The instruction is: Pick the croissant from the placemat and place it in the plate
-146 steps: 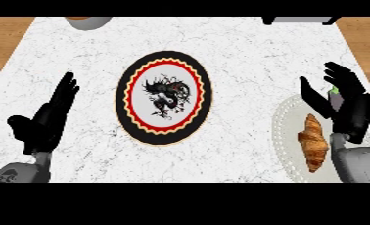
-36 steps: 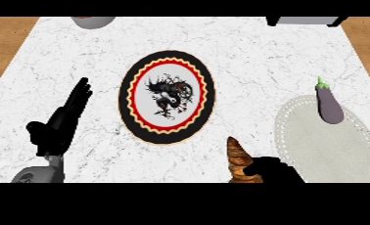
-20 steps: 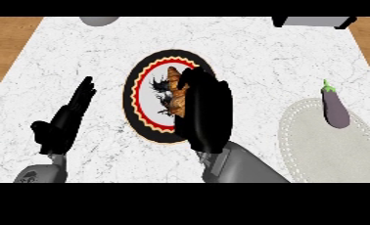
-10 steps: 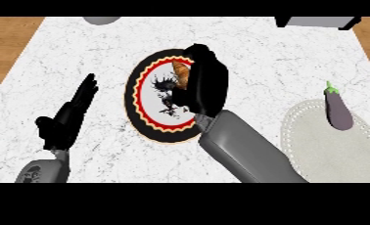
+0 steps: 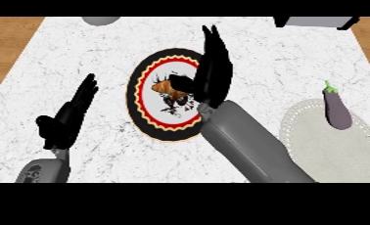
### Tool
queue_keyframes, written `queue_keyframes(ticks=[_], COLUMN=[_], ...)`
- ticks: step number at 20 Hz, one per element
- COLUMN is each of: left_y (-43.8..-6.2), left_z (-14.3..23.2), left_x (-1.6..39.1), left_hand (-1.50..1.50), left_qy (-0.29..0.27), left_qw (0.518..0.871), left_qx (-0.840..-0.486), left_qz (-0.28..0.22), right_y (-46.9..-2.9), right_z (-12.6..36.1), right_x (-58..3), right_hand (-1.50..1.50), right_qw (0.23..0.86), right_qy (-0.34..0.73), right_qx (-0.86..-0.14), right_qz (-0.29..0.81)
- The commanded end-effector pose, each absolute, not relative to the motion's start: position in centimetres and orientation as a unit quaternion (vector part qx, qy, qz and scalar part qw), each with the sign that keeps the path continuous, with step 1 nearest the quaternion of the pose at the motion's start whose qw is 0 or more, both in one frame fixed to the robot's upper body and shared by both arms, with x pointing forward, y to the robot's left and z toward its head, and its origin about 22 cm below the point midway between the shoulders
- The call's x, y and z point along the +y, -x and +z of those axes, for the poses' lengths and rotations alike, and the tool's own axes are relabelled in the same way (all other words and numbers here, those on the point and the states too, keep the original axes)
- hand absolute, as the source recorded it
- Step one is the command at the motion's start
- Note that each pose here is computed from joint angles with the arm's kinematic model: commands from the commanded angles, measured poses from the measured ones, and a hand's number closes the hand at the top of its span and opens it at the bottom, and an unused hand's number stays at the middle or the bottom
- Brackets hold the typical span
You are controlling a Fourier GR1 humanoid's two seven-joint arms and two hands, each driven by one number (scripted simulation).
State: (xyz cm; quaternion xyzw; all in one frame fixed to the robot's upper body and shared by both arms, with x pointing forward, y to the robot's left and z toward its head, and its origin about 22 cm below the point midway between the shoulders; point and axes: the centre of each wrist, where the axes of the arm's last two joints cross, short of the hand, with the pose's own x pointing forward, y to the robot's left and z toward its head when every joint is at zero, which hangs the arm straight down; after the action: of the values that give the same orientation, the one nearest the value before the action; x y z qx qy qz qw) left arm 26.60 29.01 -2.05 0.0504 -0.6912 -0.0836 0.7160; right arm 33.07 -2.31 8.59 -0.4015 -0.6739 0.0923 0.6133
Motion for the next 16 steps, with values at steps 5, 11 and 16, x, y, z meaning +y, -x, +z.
queue_keyframes(ticks=[5,11,16], left_y=[-25.7,-25.1,-24.9], left_z=[-2.3,-2.0,-1.4], left_x=[29.8,29.8,30.3], left_hand=[0.00,0.00,0.00], left_qy=[-0.074,-0.067,-0.067], left_qw=[0.721,0.726,0.717], left_qx=[-0.686,-0.682,-0.691], left_qz=[-0.064,-0.060,-0.065], right_y=[-29.9,-24.5,-20.4], right_z=[6.3,3.8,2.3], right_x=[-4.2,-8.7,-13.6], right_hand=[-1.50,-1.50,-1.50], right_qw=[0.643,0.629,0.626], right_qy=[0.307,0.291,0.291], right_qx=[-0.692,-0.712,-0.719], right_qz=[-0.116,-0.113,-0.081])
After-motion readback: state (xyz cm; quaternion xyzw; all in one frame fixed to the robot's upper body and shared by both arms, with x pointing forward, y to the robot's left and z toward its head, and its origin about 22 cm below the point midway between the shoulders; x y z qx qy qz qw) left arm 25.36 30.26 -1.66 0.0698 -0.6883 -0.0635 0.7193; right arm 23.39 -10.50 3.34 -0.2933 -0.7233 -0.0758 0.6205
